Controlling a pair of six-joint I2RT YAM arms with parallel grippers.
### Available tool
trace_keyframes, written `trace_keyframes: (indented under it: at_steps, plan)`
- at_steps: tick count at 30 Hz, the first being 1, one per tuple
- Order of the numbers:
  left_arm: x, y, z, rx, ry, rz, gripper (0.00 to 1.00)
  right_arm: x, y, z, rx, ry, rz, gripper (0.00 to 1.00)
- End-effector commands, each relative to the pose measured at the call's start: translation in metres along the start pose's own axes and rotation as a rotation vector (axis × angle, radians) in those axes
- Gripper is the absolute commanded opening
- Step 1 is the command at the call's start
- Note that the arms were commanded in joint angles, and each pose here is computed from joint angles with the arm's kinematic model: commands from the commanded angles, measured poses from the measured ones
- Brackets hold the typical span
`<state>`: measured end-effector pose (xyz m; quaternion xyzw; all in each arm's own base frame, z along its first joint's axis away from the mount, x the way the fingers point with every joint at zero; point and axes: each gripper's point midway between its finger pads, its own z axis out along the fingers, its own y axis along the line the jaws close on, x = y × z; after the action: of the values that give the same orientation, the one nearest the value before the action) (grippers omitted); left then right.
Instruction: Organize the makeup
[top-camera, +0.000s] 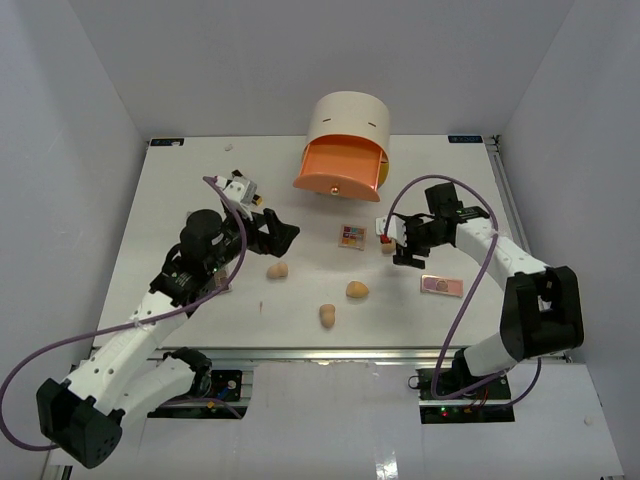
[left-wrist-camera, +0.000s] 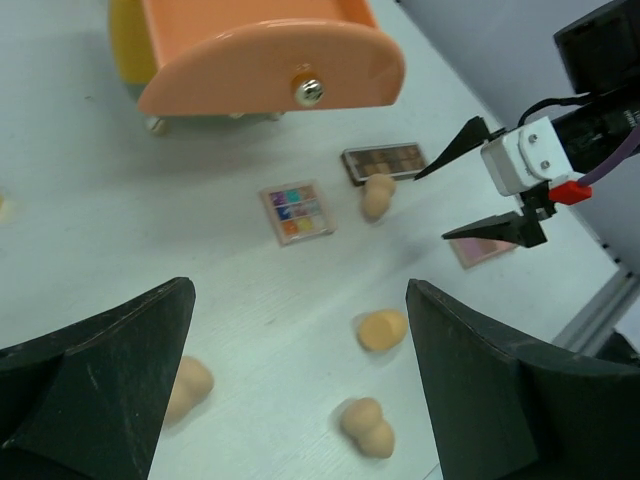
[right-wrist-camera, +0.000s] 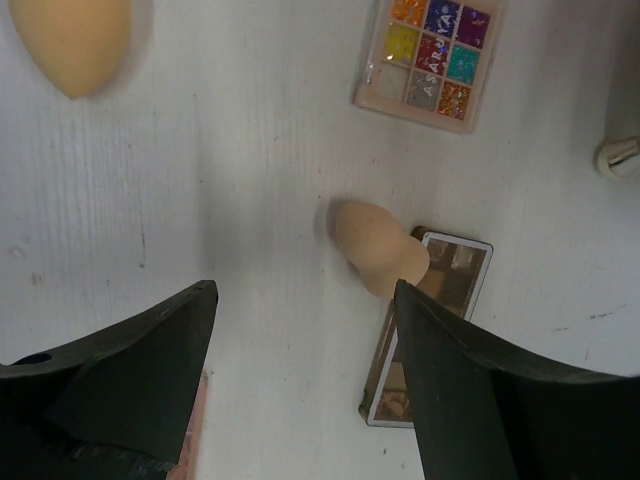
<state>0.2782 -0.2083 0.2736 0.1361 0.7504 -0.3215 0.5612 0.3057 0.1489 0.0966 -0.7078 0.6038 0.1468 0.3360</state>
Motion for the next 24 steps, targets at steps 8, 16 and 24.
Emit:
trace_keyframes:
  at_steps: [8, 16, 24]
  plan:
    - [-0.003, 0.043, -0.042, -0.234, -0.056, 0.145, 0.98, 0.032, -0.025, 0.045, -0.054, 0.315, -0.28, 0.75]
    - [0.007, 0.051, -0.058, -0.267, -0.062, 0.14, 0.98, 0.041, -0.041, 0.068, -0.007, 0.368, -0.319, 0.69]
    - [0.009, 0.051, -0.056, -0.258, -0.051, 0.136, 0.98, 0.052, -0.053, 0.069, 0.058, 0.419, -0.306, 0.33]
